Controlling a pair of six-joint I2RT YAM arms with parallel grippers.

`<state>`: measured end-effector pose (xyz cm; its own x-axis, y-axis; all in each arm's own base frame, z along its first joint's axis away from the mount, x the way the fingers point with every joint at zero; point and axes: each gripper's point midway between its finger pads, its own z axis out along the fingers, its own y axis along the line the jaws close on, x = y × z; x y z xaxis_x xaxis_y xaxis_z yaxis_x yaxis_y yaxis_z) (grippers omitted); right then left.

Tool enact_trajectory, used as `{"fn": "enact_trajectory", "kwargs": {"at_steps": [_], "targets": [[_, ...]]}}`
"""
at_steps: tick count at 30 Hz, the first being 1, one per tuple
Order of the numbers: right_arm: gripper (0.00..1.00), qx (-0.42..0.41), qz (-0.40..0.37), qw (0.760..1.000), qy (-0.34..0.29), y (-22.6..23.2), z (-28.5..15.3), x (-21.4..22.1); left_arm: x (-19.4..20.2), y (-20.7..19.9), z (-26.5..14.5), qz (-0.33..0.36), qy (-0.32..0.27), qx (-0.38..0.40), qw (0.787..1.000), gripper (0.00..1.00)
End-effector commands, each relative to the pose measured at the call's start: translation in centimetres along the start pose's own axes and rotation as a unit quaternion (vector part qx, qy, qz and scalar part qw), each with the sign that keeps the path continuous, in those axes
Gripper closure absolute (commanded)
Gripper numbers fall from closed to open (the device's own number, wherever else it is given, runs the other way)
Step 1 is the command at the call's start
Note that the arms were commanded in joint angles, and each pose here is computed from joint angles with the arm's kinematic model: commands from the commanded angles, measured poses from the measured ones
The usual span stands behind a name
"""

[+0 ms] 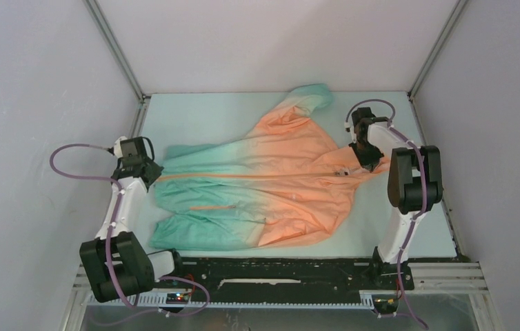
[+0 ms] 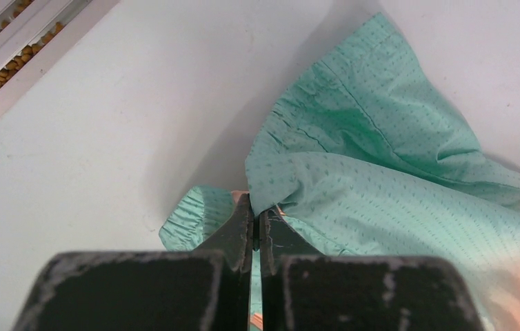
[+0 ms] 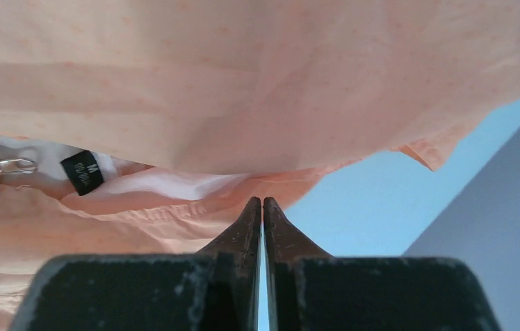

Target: Zip up the jacket

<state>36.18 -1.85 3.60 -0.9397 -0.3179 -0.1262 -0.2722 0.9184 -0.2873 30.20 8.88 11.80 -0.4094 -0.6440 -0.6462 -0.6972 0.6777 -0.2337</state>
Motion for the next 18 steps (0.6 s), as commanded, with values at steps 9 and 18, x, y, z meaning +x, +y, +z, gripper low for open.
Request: {"fn": "enact_trajectory", "kwargs": {"at_steps": [9,18], "targets": [[0.22,0.009,0.143,0.963,-0.228,4.9,-14.9,-4.2,-5.0,-0.2,-2.9,-0.018,-0.068,-0.016,0.997,0.2],[0.0,-0.165,0.119,0.857,-0.473,7.8,-34.0,-0.1,-7.7,-3.7,-12.4,0.051,-0.148,0.103,0.982,0.09]]}}
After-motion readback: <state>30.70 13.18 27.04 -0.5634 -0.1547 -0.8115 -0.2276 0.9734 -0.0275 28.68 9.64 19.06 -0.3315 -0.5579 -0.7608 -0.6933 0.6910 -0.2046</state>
